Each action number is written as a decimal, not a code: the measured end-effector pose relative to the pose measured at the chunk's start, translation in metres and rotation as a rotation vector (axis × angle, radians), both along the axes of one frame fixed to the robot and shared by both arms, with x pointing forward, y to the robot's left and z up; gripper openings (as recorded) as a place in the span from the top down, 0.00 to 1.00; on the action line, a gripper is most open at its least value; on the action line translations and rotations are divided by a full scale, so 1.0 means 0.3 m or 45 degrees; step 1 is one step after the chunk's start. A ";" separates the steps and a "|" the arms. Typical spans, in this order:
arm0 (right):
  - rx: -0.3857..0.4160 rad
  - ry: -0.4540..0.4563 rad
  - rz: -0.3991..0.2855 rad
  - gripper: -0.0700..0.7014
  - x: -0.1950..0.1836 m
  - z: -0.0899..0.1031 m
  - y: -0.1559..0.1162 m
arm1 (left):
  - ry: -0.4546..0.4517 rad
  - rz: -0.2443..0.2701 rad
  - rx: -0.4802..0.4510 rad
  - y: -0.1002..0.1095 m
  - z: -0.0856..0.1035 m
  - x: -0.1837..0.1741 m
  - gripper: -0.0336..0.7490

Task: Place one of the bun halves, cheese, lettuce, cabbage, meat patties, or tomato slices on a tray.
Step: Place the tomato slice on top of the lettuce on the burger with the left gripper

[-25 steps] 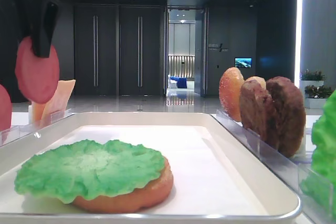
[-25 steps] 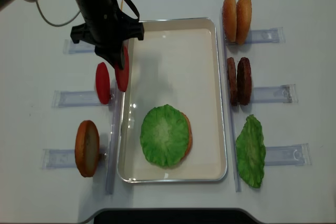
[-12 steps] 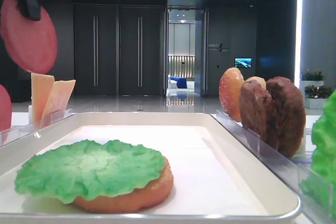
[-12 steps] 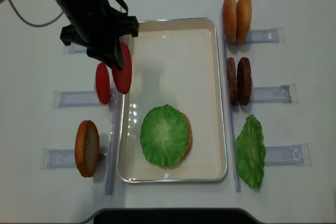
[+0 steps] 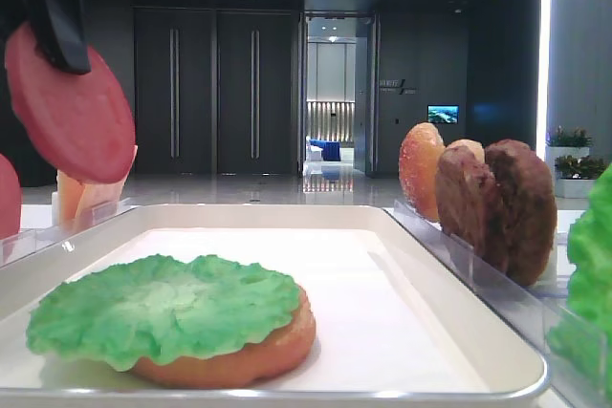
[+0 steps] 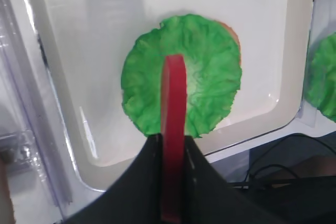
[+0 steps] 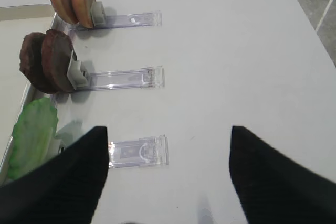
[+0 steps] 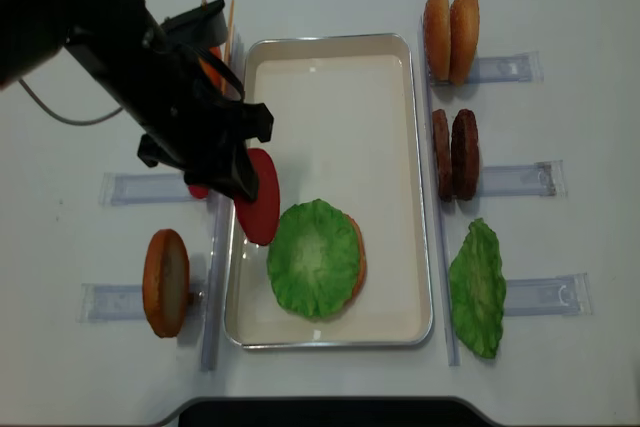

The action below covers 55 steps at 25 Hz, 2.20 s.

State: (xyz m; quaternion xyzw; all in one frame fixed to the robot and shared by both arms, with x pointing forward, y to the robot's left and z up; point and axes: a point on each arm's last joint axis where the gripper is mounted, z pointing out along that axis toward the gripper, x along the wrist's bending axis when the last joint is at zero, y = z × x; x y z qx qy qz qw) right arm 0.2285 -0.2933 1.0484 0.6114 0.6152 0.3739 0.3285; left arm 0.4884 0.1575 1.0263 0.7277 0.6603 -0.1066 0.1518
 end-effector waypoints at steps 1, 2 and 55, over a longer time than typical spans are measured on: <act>0.000 0.000 0.000 0.30 0.000 0.000 0.000 | -0.002 -0.001 -0.022 -0.002 -0.010 -0.007 0.90; 0.000 0.000 0.000 0.30 0.000 0.000 0.000 | -0.005 -0.003 -0.045 -0.003 -0.019 -0.014 0.90; 0.007 0.000 0.005 0.30 0.000 0.000 0.002 | 0.030 0.002 -0.497 -0.026 -0.267 -0.095 0.90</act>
